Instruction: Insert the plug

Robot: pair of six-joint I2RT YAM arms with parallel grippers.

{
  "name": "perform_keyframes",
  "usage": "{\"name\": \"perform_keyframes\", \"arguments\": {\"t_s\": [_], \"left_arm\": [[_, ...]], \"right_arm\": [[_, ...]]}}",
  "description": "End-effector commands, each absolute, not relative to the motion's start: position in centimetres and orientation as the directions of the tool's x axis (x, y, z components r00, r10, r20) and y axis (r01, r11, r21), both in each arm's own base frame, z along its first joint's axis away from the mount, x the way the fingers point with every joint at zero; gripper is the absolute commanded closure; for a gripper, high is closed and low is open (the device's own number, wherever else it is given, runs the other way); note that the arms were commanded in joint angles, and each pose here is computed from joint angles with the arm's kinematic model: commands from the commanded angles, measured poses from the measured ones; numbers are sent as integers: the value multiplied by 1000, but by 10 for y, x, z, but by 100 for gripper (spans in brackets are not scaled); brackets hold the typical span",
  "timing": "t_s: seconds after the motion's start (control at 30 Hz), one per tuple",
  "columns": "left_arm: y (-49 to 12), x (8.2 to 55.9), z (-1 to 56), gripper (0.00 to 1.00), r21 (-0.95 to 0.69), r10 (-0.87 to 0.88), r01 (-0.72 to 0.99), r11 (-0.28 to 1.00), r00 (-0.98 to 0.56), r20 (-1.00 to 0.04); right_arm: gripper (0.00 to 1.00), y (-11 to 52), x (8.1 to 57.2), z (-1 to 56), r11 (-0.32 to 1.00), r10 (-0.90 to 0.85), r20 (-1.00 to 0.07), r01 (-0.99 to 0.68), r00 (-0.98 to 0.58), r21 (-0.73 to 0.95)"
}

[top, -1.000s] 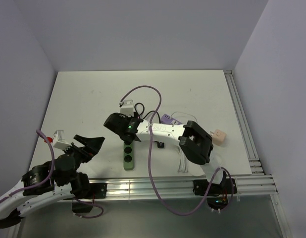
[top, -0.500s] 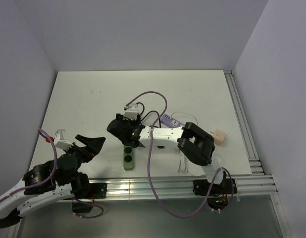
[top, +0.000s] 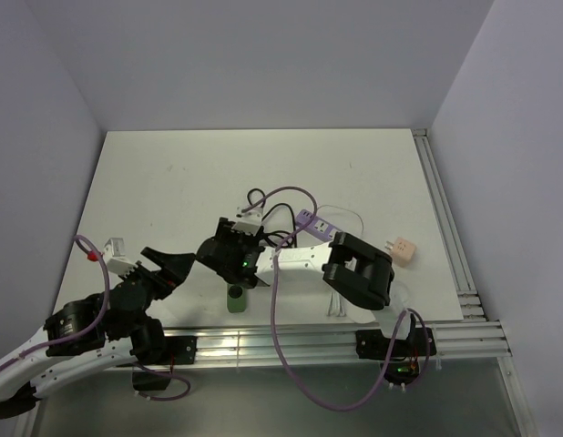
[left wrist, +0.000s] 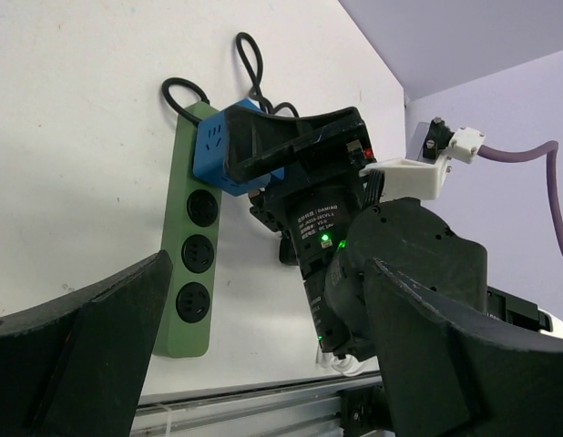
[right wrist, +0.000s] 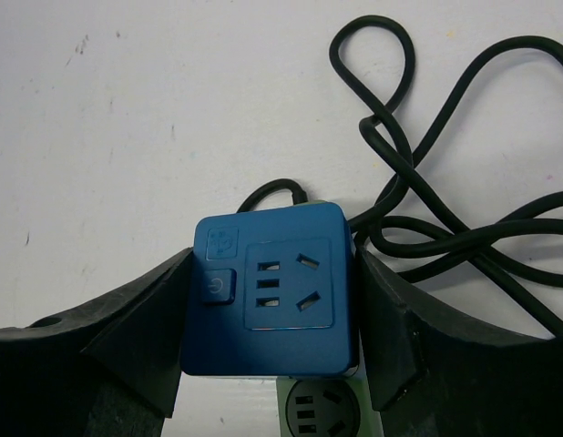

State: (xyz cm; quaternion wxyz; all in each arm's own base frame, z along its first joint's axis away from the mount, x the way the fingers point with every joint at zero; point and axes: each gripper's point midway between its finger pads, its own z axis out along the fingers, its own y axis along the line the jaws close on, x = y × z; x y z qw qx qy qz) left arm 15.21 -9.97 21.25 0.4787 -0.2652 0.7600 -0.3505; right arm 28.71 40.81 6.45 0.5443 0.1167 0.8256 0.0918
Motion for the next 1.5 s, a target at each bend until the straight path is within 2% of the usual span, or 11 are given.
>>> {"name": "perform_keyframes", "arguments": {"t_s": [0.0,0.2,0.5,0.6,0.67,0.8,0.9,1.0,1.13,1.3,1.47], "left_arm": [[-103,150,212,8,-794,-743,-82,603,-420,-521],[-101,151,211,8,-796,-750,-86,598,-410,-519],[-98,150,210,8,-798,-756,-100,594,-410,-511],[-99,149,212,8,-806,-757,-83,586,-413,-507],[-99,150,216,8,-808,-756,-73,585,-410,-510],[-97,151,219,8,-802,-758,-81,592,-396,-519],[-101,152,219,8,-810,-761,-74,582,-399,-511],[-104,151,217,8,-808,-755,-69,585,-410,-511],[-103,152,218,8,-798,-749,-80,598,-410,-520],[-107,152,216,8,-799,-746,-76,597,-419,-518],[-108,151,213,8,-806,-751,-78,587,-422,-507]], "right_arm": [[100,288,126,-135,938,-244,-405,-107,-881,-331],[100,284,110,-133,930,-277,-376,-148,-884,-337],[100,266,87,-149,900,-354,-245,-258,-903,-351],[100,269,85,-157,914,-339,-175,-280,-924,-292],[100,260,89,-161,937,-293,-166,-248,-942,-246],[100,246,65,-168,934,-301,-103,-272,-948,-230],[100,238,73,-168,930,-311,-96,-282,-945,-236],[100,254,94,-161,941,-305,-105,-283,-947,-184],[100,259,91,-168,956,-281,-42,-275,-959,-99],[100,228,82,-179,931,-291,-4,-282,-957,-231],[100,241,79,-179,943,-267,-36,-253,-963,-214]]}}
